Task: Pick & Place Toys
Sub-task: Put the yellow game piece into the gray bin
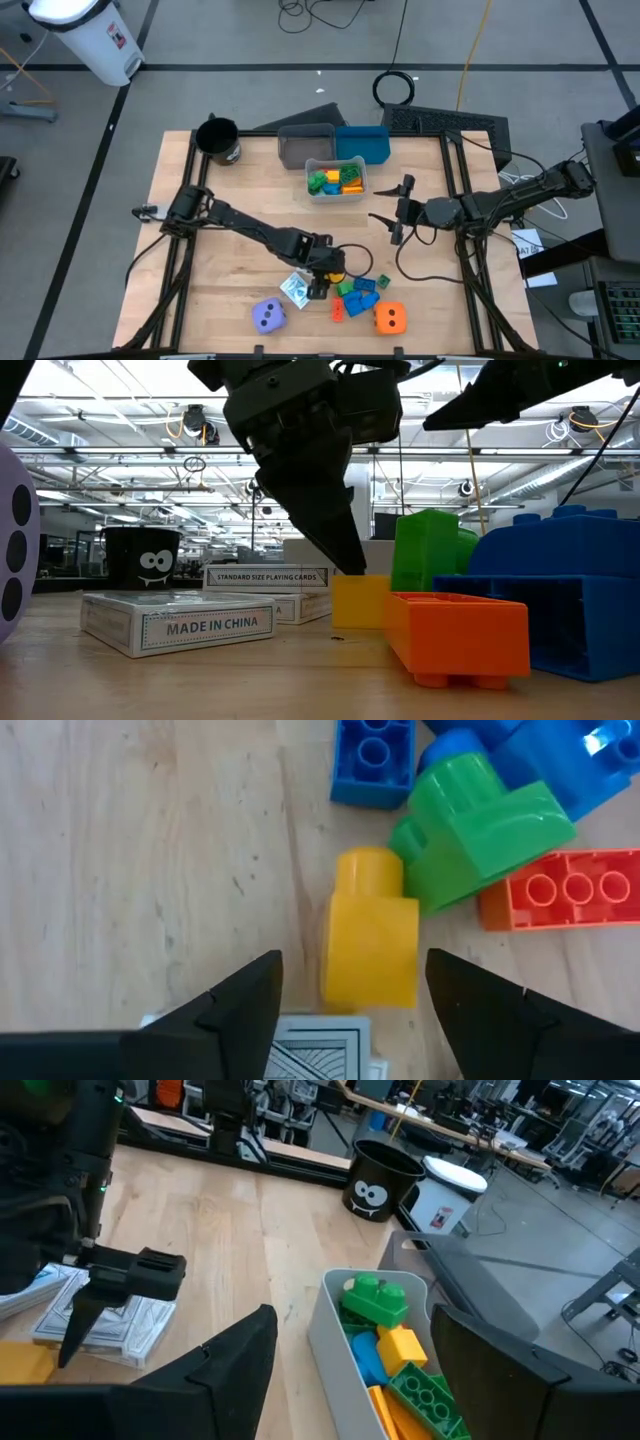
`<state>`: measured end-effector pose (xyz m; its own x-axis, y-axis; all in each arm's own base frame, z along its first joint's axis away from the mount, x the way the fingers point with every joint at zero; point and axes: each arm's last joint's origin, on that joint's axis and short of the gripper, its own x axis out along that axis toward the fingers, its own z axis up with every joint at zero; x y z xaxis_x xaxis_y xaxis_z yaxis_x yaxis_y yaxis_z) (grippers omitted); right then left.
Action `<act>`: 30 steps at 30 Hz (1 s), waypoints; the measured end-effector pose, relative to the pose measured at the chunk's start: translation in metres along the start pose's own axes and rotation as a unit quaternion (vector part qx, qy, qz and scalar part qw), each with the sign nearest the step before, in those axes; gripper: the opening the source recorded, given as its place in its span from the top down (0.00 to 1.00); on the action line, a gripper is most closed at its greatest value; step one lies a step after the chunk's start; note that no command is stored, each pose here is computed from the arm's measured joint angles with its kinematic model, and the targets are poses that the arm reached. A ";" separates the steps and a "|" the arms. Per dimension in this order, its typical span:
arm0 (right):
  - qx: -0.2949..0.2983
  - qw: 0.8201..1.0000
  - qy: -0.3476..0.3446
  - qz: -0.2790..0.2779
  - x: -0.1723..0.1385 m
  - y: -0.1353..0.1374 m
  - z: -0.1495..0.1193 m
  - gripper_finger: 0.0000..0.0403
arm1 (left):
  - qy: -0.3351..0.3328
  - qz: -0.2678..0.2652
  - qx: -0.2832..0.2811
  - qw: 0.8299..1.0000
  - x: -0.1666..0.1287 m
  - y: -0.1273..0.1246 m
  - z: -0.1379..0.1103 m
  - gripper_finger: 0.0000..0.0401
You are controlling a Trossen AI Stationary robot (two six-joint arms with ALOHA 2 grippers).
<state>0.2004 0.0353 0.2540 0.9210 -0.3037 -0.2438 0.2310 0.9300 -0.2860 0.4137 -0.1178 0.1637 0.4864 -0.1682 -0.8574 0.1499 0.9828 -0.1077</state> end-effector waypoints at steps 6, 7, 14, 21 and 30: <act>0.000 1.000 0.000 0.000 0.000 0.000 0.000 0.36 | -0.003 -0.002 0.002 1.000 0.008 0.000 -0.001 0.38; 0.001 1.000 0.000 0.000 0.000 0.000 0.000 0.36 | -0.003 -0.006 0.001 1.000 0.013 0.000 -0.001 0.38; 0.010 1.000 0.010 0.001 0.000 0.000 -0.002 0.36 | 0.008 -0.023 0.001 1.000 0.027 0.003 -0.006 0.38; 0.011 1.000 0.009 0.001 0.000 0.000 -0.002 0.36 | 0.011 -0.012 0.015 1.000 0.028 0.006 -0.006 0.41; 0.010 1.000 0.009 0.001 0.000 0.000 -0.002 0.36 | -0.006 0.024 0.016 1.000 0.013 0.017 0.000 0.67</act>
<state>0.1998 0.0351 0.2525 0.9159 -0.3054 -0.2605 0.2357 0.9345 -0.2667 0.4228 -0.1036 0.1509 0.5046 -0.1218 -0.8547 0.1541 0.9868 -0.0497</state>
